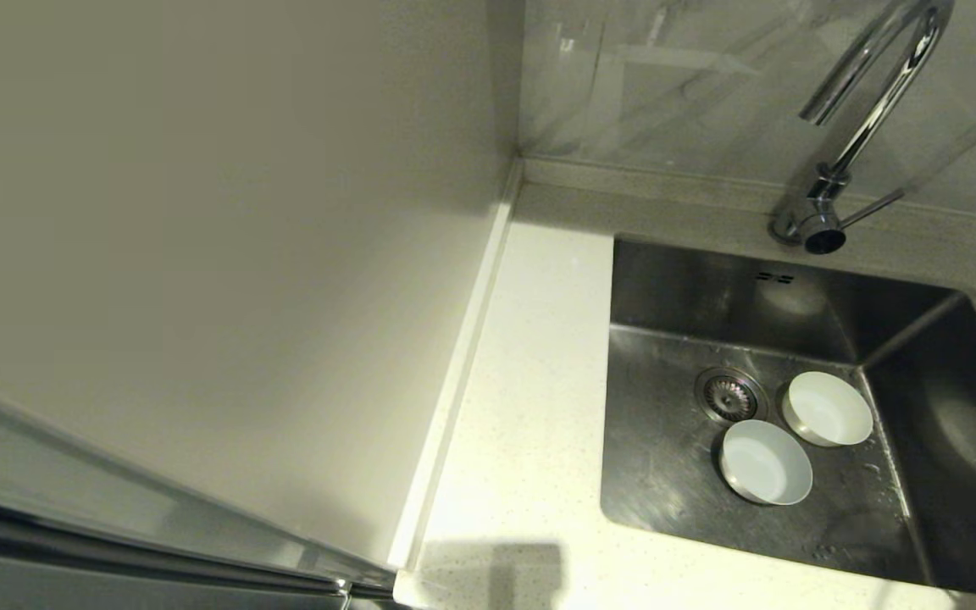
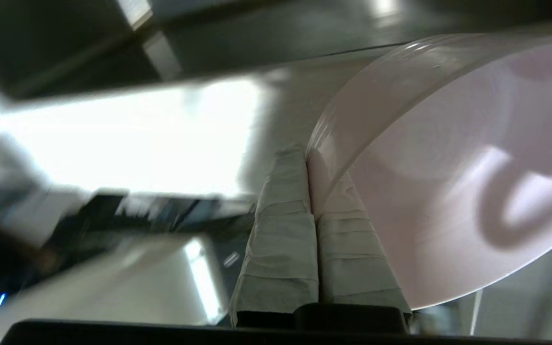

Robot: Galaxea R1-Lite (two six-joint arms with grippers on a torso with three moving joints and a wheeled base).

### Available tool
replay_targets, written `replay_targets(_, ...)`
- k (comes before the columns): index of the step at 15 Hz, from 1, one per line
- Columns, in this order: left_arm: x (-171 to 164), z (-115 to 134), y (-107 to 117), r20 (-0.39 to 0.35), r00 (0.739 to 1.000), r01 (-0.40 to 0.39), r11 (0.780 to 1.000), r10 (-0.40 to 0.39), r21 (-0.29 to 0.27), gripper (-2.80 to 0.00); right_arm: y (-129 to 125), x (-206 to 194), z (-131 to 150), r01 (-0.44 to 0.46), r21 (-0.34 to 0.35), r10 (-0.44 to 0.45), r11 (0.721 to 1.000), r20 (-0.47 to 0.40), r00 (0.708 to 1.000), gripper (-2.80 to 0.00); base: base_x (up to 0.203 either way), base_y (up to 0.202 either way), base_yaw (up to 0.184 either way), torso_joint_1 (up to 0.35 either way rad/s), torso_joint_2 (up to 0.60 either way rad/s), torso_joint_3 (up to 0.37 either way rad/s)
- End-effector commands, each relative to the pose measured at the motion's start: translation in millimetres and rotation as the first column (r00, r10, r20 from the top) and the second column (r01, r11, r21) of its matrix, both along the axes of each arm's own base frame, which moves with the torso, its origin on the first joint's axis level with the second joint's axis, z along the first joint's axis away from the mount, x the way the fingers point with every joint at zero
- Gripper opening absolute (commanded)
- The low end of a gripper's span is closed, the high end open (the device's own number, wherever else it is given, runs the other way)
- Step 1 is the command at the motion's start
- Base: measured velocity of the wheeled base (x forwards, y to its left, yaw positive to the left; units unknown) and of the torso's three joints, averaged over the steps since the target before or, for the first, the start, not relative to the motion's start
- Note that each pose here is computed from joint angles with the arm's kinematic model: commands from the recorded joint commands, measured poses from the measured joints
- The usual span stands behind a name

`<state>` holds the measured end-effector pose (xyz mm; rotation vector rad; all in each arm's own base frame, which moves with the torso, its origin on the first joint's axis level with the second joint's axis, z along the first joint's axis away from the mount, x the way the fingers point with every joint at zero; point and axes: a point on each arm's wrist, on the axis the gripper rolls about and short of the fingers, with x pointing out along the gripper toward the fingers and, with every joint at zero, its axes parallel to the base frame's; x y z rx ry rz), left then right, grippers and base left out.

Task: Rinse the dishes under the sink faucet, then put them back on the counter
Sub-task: Put a bowl into the sink

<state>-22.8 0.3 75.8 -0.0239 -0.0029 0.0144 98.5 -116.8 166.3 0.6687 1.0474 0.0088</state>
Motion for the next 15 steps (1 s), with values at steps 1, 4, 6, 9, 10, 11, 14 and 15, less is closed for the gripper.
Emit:
replay_targets(1,-0.2,0.0,0.0,0.003,1.000,-0.001,1.000,0.001,-0.001,-2.80,22.6,15.8,9.5,-0.151,0.049,0.150,0.987,0.019,0.989,-2.80,0.000,0.000,0.000,0.000,0.00,0.000)
replay_targets(4,-0.2,0.0,0.0,0.003,1.000,-0.001,1.000,0.001,-0.001,-2.80,47.4,48.8,20.0,-0.276,0.111,0.275,0.955,0.023,0.961,-2.80,0.000,0.000,0.000,0.000,0.00,0.000)
replay_targets(6,-0.2,0.0,0.0,0.003,1.000,-0.001,1.000,0.001,-0.001,-2.80,63.1,72.3,22.4,-0.329,0.056,0.328,0.943,0.032,0.944,-2.80,0.000,0.000,0.000,0.000,0.00,0.000)
replay_targets(9,-0.2,0.0,0.0,0.003,1.000,-0.001,1.000,0.001,-0.001,-2.80,89.4,103.2,15.5,-0.333,-0.232,0.343,0.914,0.003,0.939,-2.80,0.000,0.000,0.000,0.000,0.00,0.000)
replay_targets(10,-0.2,0.0,0.0,0.003,1.000,-0.001,1.000,0.001,-0.001,-2.80,96.8,109.7,9.1,-0.312,-0.334,0.330,0.889,-0.004,0.944,-2.80,0.000,0.000,0.000,0.000,0.00,0.000)
replay_targets(11,-0.2,0.0,0.0,0.003,1.000,0.000,1.000,0.000,-0.001,-2.80,104.1,114.8,1.0,-0.292,-0.425,0.317,0.857,-0.014,0.948,-2.80,0.000,0.000,0.000,0.000,0.00,0.000)
replay_targets(14,-0.2,0.0,0.0,0.003,1.000,-0.002,1.000,0.002,-0.001,-2.80,122.9,126.0,-24.9,-0.268,-0.567,0.313,0.779,-0.019,0.950,-2.80,0.000,0.000,0.000,0.000,0.00,0.000)
replay_targets(15,-0.2,0.0,0.0,0.003,1.000,-0.001,1.000,0.001,-0.001,-2.80,125.6,131.7,-32.5,-0.264,-0.586,0.308,0.766,-0.026,0.951,-2.80,0.000,0.000,0.000,0.000,0.00,0.000)
